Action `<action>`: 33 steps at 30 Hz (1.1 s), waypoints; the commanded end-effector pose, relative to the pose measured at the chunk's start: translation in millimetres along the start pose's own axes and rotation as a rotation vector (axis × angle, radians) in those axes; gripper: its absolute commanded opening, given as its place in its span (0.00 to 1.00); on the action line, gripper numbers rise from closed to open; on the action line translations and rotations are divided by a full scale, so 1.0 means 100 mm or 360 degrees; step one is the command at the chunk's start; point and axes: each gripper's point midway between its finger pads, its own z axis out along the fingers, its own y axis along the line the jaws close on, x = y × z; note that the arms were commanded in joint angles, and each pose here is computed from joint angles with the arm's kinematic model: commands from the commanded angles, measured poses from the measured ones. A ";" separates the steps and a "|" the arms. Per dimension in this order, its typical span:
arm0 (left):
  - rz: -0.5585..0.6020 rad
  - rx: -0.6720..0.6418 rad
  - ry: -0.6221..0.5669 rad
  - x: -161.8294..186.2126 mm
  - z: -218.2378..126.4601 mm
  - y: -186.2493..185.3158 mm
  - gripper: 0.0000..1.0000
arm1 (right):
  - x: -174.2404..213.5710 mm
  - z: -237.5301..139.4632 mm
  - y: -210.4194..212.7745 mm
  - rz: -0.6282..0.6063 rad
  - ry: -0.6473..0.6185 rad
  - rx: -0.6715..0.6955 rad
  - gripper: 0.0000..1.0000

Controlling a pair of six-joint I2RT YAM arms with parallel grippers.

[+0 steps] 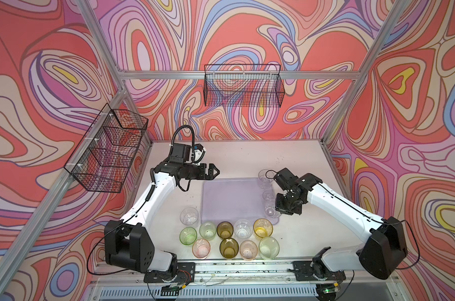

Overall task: Place the glasses into the tray
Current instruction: 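Lift the clear cup with the right gripper and carry it toward the tray, then lower the clear cup onto the tray edge and open the right gripper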

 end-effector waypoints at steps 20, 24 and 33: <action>0.0015 -0.0005 -0.0009 -0.04 -0.06 -0.02 0.99 | 0.06 0.22 -0.04 -0.0015 0.0074 0.0032 0.00; 0.0017 -0.0005 -0.0011 -0.05 -0.06 -0.02 0.99 | 0.07 0.25 -0.04 -0.0014 0.0084 0.0033 0.00; 0.0015 -0.0007 -0.0009 -0.04 -0.07 -0.02 0.99 | 0.05 0.28 -0.05 -0.0023 0.0077 0.0050 0.00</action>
